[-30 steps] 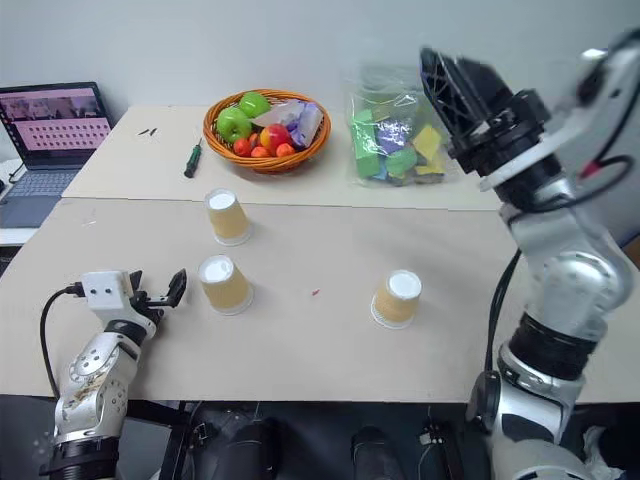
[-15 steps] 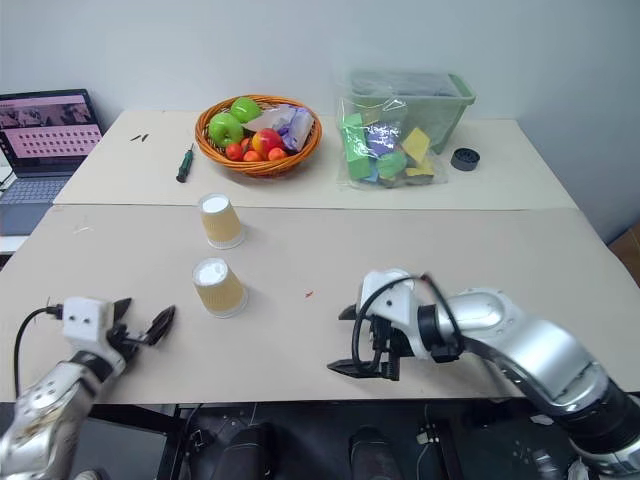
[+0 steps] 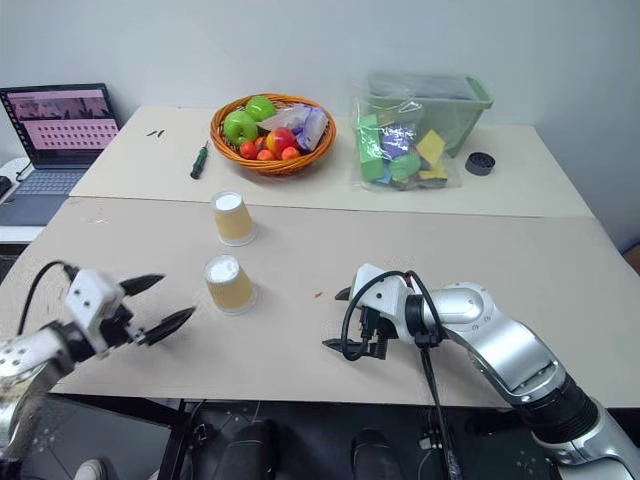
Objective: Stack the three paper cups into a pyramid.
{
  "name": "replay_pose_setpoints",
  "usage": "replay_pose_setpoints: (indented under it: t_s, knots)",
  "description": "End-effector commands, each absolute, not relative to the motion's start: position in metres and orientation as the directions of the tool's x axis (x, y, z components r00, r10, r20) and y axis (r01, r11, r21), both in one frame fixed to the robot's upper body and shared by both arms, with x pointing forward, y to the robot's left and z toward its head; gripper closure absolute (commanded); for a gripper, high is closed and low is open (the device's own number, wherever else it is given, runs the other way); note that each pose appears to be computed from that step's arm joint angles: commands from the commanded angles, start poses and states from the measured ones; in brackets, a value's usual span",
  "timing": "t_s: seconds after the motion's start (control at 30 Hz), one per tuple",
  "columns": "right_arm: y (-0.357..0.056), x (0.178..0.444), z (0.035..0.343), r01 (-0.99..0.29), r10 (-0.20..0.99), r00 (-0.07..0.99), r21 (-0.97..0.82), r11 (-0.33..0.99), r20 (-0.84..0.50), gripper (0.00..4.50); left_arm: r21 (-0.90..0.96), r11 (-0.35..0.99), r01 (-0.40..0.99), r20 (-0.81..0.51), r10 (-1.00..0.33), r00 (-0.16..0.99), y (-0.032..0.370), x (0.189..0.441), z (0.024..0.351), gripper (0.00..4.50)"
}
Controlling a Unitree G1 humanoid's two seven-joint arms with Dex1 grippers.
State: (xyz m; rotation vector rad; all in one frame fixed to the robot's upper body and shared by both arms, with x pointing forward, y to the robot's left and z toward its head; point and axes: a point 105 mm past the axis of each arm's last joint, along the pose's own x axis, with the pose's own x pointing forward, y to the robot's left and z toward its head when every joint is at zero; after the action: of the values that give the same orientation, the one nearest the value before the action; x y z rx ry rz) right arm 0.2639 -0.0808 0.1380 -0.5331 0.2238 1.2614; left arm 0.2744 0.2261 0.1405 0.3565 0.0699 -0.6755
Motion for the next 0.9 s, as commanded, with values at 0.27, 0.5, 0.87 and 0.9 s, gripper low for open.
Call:
replay_pose_setpoints:
  t_s: [0.27,0.5,0.87,0.9]
  knots:
    - [-0.092,0.266,0.144,-0.919,0.821,0.370,-0.299,0.256,-0.434,0.05,0.256,0.696,0.671,-0.100,-0.671,0.734,0.188,0.289,0.158,0.00]
    - [-0.094,0.266,0.146,-0.912,0.815,0.390,-0.304,0.276,-0.429,0.05,0.208,0.730,0.651,-0.080,-0.651,0.755,0.187,0.302,0.160,0.00]
    - [-0.096,0.267,0.151,-0.899,0.809,0.418,-0.319,0.301,-0.413,0.00,0.184,0.725,0.664,-0.068,-0.664,0.744,0.184,0.305,0.159,0.69]
    - [-0.097,0.268,0.150,-0.897,0.807,0.421,-0.320,0.303,-0.415,0.00,0.186,0.721,0.668,-0.065,-0.669,0.741,0.182,0.305,0.161,1.05]
